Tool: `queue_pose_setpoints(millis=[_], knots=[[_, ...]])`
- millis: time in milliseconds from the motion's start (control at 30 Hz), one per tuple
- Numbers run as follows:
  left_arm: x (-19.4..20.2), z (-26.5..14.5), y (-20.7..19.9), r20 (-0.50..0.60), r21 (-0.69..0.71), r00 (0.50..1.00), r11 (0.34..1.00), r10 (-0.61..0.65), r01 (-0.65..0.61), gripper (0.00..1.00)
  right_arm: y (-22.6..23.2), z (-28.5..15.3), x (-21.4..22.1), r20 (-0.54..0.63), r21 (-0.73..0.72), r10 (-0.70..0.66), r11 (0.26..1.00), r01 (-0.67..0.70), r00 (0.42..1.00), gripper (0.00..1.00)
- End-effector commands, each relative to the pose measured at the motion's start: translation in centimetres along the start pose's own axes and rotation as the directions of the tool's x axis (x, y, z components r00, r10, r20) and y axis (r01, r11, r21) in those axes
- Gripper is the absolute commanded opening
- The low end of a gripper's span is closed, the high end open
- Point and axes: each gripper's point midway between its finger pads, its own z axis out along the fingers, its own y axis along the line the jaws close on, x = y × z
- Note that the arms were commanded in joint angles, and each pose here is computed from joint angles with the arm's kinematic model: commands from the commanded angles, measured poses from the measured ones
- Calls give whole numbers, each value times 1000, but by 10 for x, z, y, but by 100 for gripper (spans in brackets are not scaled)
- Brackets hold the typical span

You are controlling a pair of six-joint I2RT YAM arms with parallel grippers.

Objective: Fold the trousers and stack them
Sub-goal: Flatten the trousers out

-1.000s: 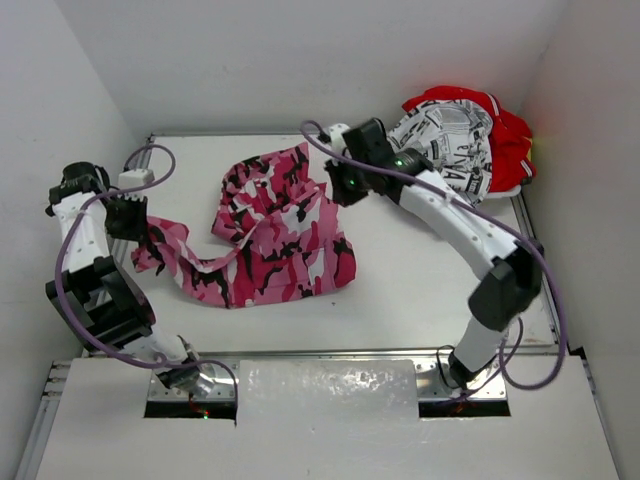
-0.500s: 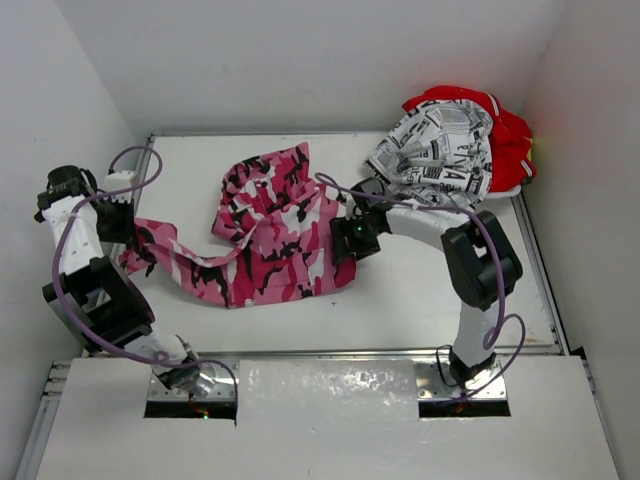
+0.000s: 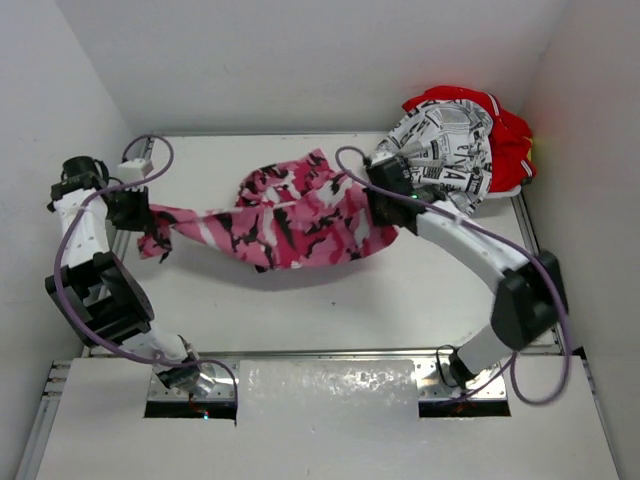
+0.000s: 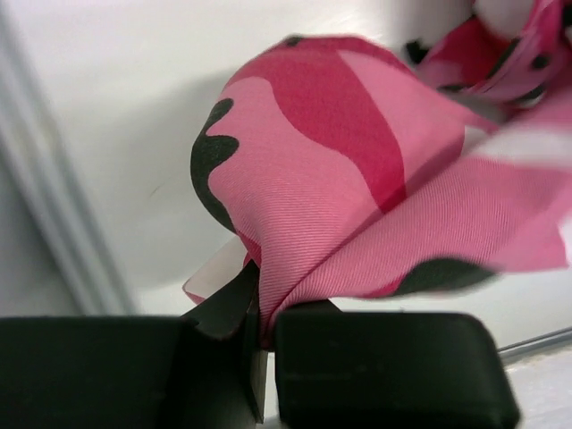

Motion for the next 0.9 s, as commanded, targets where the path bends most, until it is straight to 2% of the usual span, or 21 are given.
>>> queue_pose_setpoints(millis=[0, 33, 67, 100, 133, 167, 233, 267, 300, 333, 367, 433, 533, 567, 633, 667, 700, 733, 767, 800, 867], knots=[[-41, 8, -33, 133, 118, 991, 992, 21, -37, 0, -66, -101, -87, 300, 412, -194, 910, 57, 934, 0], [-44, 12, -37, 144, 130, 989, 991, 21, -40, 0, -29, -107, -97, 287, 416, -380, 876, 243, 879, 0], [-42, 15, -39, 144, 144, 990, 989, 10, -31, 0, -5, -116, -113, 299, 419, -464, 849, 322, 834, 0], [-41, 17, -40, 139, 147, 990, 989, -1, -19, 0, 25, -109, -104, 255, 364, -547, 818, 445, 797, 0], [-38, 19, -39, 128, 147, 992, 989, -4, -14, 0, 70, -82, -82, 183, 287, -653, 751, 595, 735, 0], [-34, 21, -38, 116, 143, 993, 990, -3, -13, 0, 98, -78, -81, 184, 223, -690, 723, 654, 700, 0], [-28, 21, -34, 98, 119, 995, 993, 15, -26, 0, 153, -57, -25, 110, -7, -809, 580, 815, 577, 1], [-24, 22, -33, 86, 108, 996, 994, 26, -35, 0, 173, -36, -9, 64, -67, -844, 529, 846, 532, 8], [-22, 23, -32, 79, 105, 996, 994, 31, -39, 0, 190, -34, 22, 28, -201, -873, 473, 858, 488, 15], [-20, 24, -32, 71, 107, 997, 993, 35, -43, 0, 205, -23, 32, 12, -262, -879, 456, 850, 476, 34], [-17, 25, -31, 61, 100, 997, 994, 38, -44, 0, 210, -22, 41, -1, -300, -879, 456, 838, 478, 40], [-14, 28, -29, 46, 100, 998, 994, 37, -42, 0, 221, -31, 42, 37, -339, -859, 469, 815, 510, 60], [-10, 31, -28, 33, 101, 999, 994, 34, -37, 0, 225, -44, 25, 135, -308, -820, 498, 810, 556, 78], [-9, 32, -27, 29, 97, 999, 995, 35, -38, 0, 226, -64, 9, 195, -291, -791, 518, 804, 580, 84], [-9, 34, -25, 26, 92, 999, 995, 35, -38, 0, 225, -77, -5, 245, -338, -707, 579, 742, 663, 86], [-7, 35, -24, 17, 88, 999, 995, 33, -35, 0, 213, -92, -29, 290, -349, -627, 634, 690, 723, 85], [-8, 34, -23, 19, 83, 999, 996, 35, -37, 0, 207, -91, -22, 253, -415, -544, 686, 598, 800, 85], [-7, 34, -22, 15, 79, 999, 996, 35, -36, 0, 207, -99, -18, 256, -509, -476, 673, 536, 841, 84], [-7, 35, -21, 11, 76, 999, 996, 38, -38, 0, 193, -120, -48, 345, -518, -356, 699, 492, 869, 81], [-6, 35, -20, 8, 73, 999, 997, 37, -38, 0, 180, -110, -26, 279, -555, -309, 721, 415, 909, 80], [-5, 36, -19, 1, 69, 999, 997, 39, -39, 0, 152, -122, -36, 310, -549, -191, 763, 340, 931, 74]])
